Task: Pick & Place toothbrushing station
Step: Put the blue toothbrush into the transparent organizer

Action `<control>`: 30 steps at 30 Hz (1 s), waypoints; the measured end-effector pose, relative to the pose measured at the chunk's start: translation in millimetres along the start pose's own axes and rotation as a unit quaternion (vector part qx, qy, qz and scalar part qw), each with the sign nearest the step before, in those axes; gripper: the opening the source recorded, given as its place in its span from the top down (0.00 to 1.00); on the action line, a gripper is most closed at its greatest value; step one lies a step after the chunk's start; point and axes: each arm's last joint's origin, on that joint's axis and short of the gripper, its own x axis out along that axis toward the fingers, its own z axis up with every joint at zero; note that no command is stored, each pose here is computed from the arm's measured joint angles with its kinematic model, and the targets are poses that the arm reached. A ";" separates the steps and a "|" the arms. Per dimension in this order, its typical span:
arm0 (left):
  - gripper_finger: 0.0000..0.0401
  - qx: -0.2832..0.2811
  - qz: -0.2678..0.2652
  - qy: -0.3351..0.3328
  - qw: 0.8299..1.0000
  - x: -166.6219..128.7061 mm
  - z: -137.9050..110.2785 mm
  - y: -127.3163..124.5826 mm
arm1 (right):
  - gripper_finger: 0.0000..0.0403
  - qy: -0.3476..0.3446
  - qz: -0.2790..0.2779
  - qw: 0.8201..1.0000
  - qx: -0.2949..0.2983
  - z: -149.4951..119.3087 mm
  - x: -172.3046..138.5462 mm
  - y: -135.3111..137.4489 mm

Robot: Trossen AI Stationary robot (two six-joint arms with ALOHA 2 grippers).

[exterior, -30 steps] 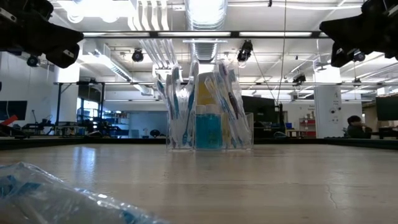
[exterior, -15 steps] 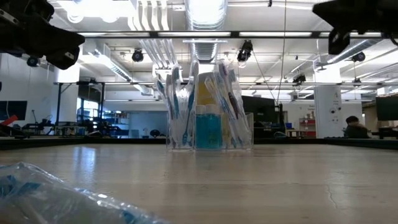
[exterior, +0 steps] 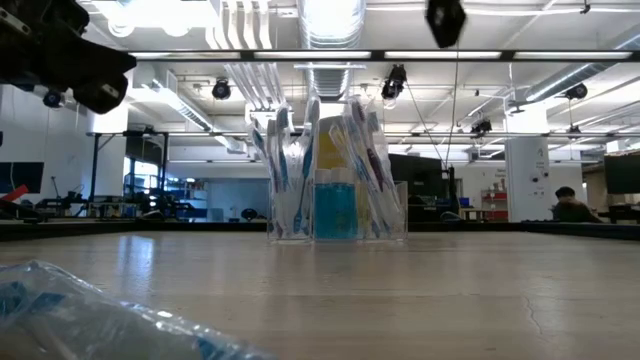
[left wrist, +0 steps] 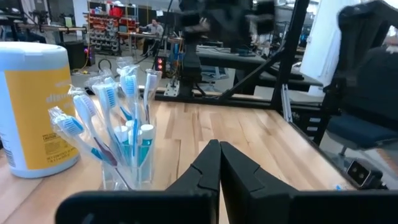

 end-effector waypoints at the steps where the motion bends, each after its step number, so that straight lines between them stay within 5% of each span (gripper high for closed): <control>1: 0.98 -0.005 0.000 -0.002 1.000 -0.4 1.3 -0.1 | 0.97 0.010 0.004 1.000 0.001 0.5 12.1 9.5; 12: 0.98 -0.016 0.001 0.013 1.000 -0.4 -1.5 0.2 | 0.97 0.197 -0.022 0.980 0.019 -9.7 130.5 96.8; 19: 0.97 -0.006 0.003 0.019 1.000 -0.4 -2.7 0.4 | 0.96 0.276 -0.033 0.959 0.053 -27.4 184.4 128.6; 30: 0.98 0.015 0.003 0.020 1.000 -0.4 -3.0 0.5 | 0.63 0.389 -0.049 0.906 0.159 -67.9 228.8 151.0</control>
